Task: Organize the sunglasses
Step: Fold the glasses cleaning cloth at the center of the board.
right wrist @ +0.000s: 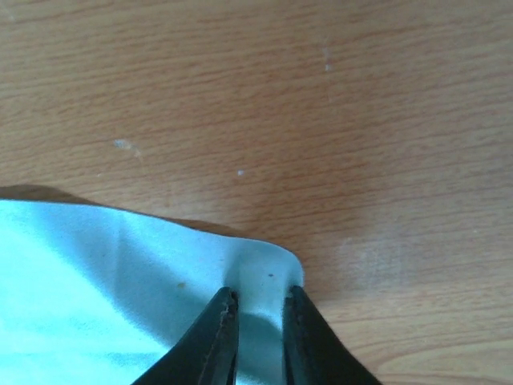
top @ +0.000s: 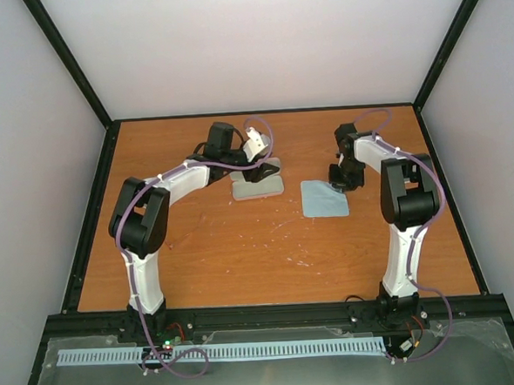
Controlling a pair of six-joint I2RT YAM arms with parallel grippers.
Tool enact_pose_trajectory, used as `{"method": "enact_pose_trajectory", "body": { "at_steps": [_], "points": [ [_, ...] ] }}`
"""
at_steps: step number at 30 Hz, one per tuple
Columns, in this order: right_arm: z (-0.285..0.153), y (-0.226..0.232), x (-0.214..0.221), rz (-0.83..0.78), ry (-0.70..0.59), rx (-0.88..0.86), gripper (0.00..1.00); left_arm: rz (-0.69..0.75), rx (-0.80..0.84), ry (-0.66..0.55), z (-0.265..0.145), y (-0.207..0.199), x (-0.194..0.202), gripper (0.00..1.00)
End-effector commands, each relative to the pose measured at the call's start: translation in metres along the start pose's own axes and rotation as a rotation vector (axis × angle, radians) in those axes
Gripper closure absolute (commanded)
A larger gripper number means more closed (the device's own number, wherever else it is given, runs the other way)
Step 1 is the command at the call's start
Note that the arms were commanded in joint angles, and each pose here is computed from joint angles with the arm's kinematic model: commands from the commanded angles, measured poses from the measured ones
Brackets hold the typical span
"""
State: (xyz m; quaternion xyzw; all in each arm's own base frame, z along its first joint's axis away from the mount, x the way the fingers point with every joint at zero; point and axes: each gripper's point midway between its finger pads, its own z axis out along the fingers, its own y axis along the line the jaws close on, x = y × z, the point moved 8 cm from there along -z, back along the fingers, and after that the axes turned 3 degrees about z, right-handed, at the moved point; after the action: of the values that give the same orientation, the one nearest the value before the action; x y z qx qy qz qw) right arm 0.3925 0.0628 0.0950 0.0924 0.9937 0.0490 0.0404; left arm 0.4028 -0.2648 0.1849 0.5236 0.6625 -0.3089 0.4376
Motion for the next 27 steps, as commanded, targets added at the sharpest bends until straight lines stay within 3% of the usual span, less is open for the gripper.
{"method": "enact_pose_trajectory", "body": {
  "at_steps": [1,4,9,18,27],
  "points": [
    [0.027,-0.003,0.008,-0.016,0.076,0.068,0.89,0.034,-0.032,-0.036,-0.012,0.002,-0.015,0.37],
    [0.034,-0.004,0.01,-0.019,0.09,0.079,0.97,0.038,-0.03,-0.038,-0.012,0.002,-0.015,0.37],
    [0.028,-0.003,0.006,-0.018,0.056,0.09,0.97,0.041,-0.019,-0.048,-0.011,0.002,-0.016,0.37],
    [-0.045,0.005,-0.018,-0.007,-0.197,0.07,0.97,0.034,-0.002,-0.062,-0.003,0.007,-0.018,0.41],
    [-0.048,0.008,-0.021,-0.017,-0.228,0.036,0.97,0.039,0.018,-0.078,0.001,0.006,-0.018,0.41]
  ]
}}
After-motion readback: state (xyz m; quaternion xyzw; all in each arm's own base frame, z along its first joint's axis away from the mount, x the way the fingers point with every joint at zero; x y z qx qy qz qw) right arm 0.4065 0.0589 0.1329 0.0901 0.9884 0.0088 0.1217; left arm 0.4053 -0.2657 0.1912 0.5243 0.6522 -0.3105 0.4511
